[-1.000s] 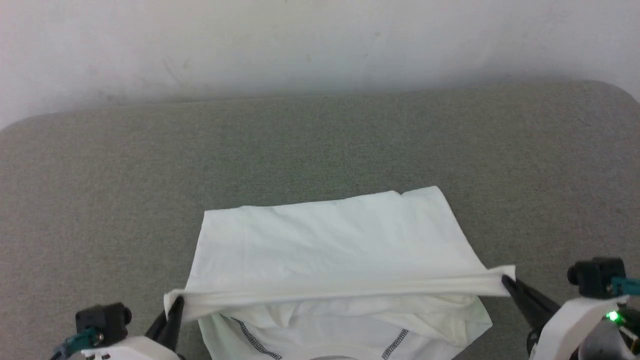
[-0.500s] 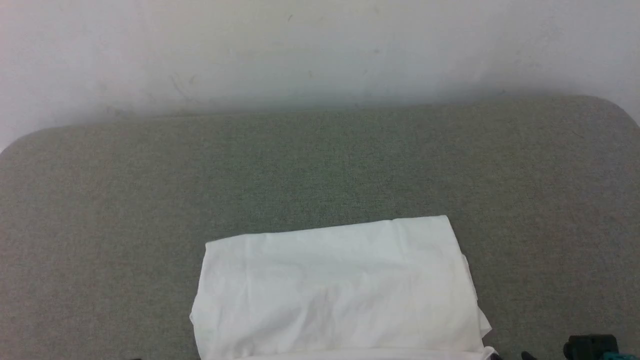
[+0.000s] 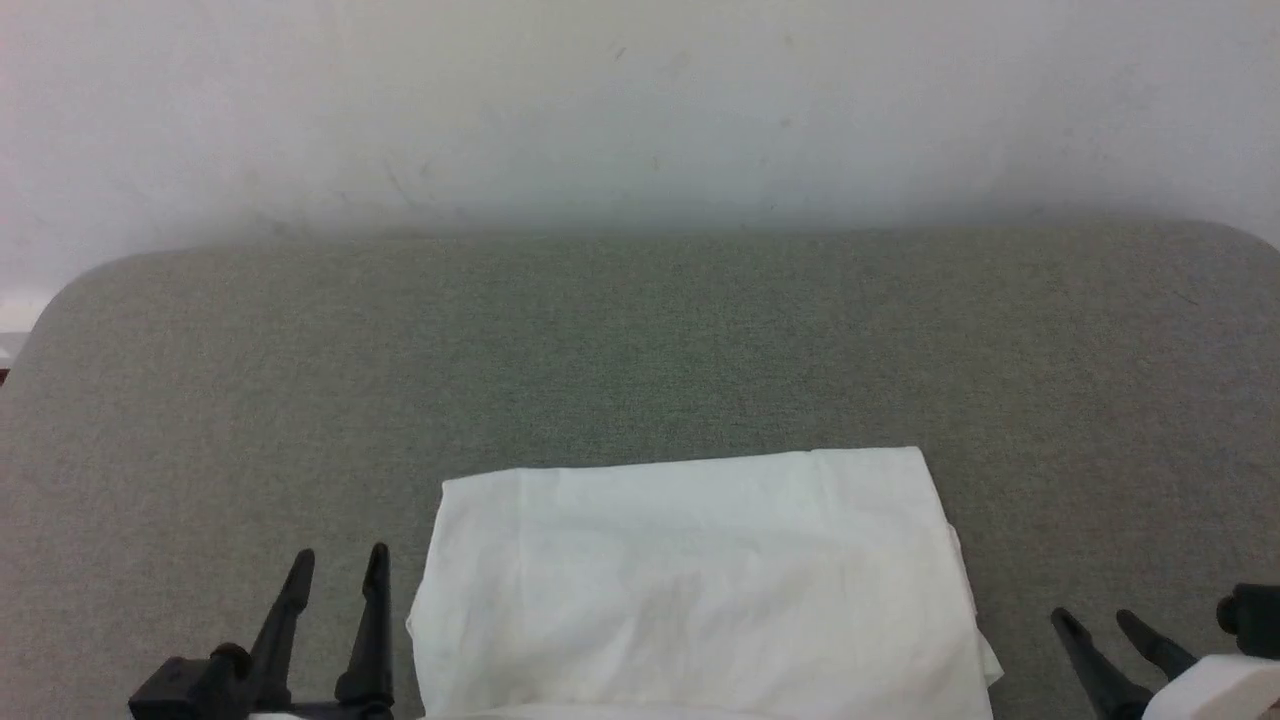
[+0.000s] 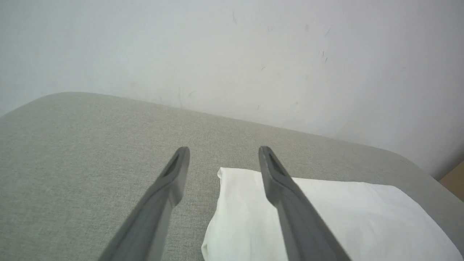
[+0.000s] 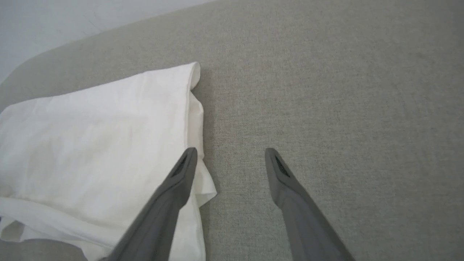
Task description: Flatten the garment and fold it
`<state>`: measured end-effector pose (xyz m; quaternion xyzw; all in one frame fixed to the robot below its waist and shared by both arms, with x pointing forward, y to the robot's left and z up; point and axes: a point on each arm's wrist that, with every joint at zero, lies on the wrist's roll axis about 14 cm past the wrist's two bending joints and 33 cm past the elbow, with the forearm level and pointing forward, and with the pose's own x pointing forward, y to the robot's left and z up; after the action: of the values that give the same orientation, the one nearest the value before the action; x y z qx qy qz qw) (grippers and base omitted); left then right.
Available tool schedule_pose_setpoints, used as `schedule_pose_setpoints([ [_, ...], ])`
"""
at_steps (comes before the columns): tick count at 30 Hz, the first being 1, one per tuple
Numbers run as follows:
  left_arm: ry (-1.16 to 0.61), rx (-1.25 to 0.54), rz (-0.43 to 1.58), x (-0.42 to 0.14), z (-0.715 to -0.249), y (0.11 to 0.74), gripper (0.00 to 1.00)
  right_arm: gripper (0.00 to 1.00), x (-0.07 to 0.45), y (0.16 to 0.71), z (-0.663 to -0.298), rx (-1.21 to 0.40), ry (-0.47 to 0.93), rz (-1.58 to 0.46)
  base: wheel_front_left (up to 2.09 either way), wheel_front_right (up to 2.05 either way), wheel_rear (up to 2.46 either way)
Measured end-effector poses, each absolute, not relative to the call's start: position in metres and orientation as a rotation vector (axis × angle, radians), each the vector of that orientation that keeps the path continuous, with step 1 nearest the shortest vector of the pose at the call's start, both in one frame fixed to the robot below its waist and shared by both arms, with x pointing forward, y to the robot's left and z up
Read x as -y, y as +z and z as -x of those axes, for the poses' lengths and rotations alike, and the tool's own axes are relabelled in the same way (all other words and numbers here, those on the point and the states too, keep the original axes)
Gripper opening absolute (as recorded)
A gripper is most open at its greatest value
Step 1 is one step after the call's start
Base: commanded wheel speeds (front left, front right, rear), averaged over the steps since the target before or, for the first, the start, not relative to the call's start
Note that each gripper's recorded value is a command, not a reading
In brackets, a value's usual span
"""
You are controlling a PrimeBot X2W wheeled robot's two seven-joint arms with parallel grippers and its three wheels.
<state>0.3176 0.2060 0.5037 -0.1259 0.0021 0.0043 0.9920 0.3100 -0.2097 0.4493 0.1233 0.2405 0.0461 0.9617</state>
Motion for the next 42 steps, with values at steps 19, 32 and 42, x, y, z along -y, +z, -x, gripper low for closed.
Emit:
schedule_pose_setpoints([
  [19, 0.082, 0.089, 0.029, -0.231, -0.327, 0.514, 1.00, 1.00, 0.140, 0.365, -0.339, -0.976, 0.351, -0.172, 0.00, 0.00, 0.00],
  [32, 0.075, 0.070, 0.009, -0.230, -0.323, 0.507, 1.00, 0.00, 0.140, 0.383, -0.335, -0.926, 0.352, -0.242, 0.00, 0.00, 0.00],
  [42, 0.031, 0.062, 0.012, -0.216, -0.330, 0.503, 1.00, 0.00, 0.252, 0.399, -0.316, -0.850, 0.052, -0.206, 0.00, 0.00, 0.00],
])
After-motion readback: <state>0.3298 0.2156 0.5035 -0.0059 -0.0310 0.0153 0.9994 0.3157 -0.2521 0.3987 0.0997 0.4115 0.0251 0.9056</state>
